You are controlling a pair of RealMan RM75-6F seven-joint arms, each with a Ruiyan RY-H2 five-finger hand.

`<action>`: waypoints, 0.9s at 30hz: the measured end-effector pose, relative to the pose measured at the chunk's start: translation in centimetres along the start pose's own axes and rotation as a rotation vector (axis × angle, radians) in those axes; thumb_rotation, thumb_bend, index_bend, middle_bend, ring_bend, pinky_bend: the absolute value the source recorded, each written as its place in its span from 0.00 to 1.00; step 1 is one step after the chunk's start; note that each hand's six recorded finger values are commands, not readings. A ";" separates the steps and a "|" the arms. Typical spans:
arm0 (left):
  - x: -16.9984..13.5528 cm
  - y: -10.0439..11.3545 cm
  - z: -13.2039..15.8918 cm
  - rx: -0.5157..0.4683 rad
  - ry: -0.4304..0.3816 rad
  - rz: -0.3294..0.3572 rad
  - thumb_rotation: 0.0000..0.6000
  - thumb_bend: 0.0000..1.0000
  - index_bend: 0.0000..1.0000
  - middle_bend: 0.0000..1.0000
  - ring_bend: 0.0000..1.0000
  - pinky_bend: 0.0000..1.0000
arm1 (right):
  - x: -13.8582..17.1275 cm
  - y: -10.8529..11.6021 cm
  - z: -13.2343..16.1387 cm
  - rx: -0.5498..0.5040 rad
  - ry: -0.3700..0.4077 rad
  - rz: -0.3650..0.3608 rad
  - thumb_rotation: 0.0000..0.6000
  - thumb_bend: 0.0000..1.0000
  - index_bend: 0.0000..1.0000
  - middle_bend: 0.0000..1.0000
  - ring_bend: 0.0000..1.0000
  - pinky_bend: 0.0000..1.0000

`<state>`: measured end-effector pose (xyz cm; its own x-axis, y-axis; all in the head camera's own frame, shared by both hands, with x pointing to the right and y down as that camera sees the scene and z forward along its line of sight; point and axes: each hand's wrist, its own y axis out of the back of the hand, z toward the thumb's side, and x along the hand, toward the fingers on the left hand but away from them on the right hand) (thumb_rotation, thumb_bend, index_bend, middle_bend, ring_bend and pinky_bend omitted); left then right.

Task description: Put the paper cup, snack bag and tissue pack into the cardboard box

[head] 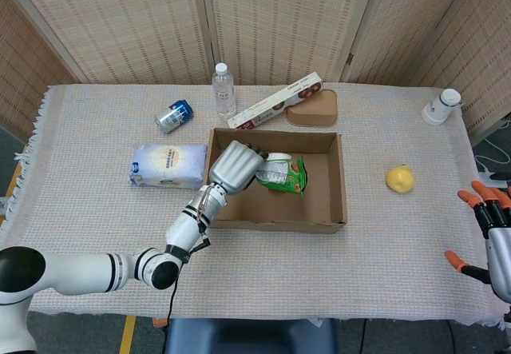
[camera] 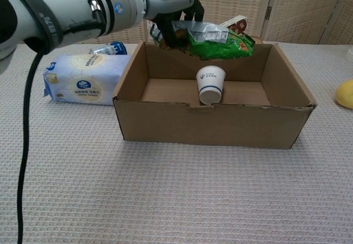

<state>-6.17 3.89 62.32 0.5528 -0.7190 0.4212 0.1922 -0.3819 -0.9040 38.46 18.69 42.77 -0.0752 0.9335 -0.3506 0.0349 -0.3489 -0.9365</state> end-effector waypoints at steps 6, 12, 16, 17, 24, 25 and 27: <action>-0.1 -0.8 -1.1 0.001 0.000 -0.038 1.00 0.19 0.00 0.00 0.09 0.37 | 0.0 -0.2 0.1 0.004 0.002 0.001 1.00 0.00 0.21 0.10 0.00 0.00; -1.5 0.1 -4.1 0.011 0.036 -0.022 1.00 0.19 0.00 0.00 0.09 0.35 | -0.2 -0.7 0.6 0.008 0.017 0.016 1.00 0.00 0.21 0.10 0.00 0.00; -2.1 0.4 -5.1 0.022 0.053 -0.021 1.00 0.19 0.00 0.01 0.08 0.34 | -0.3 -0.9 0.8 0.011 0.023 0.024 1.00 0.00 0.21 0.10 0.00 0.00; -2.5 0.6 -6.0 0.034 0.067 -0.022 1.00 0.19 0.00 0.01 0.08 0.34 | -0.3 -1.0 1.0 0.013 0.029 0.029 1.00 0.00 0.21 0.10 0.00 0.00; -8.0 2.0 -16.5 0.127 0.261 -0.069 1.00 0.19 0.00 0.01 0.07 0.28 | -0.3 -1.8 2.1 0.025 0.061 0.047 1.00 0.00 0.21 0.10 0.00 0.00; -8.9 1.7 -17.8 0.127 0.287 -0.082 1.00 0.19 0.00 0.01 0.07 0.28 | -0.3 -1.9 2.2 0.026 0.064 0.049 1.00 0.00 0.21 0.10 0.00 0.00; -10.5 0.7 -19.8 0.108 0.327 -0.114 1.00 0.19 0.00 0.01 0.06 0.27 | -0.3 -2.1 2.4 0.030 0.070 0.054 1.00 0.00 0.21 0.10 0.00 0.00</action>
<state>-27.87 -0.32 58.77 0.2378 -0.8294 0.5054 0.3318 -0.4197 -0.8448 36.04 18.93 44.83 -0.0038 0.9163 -0.4004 0.0067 -0.4004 -0.9163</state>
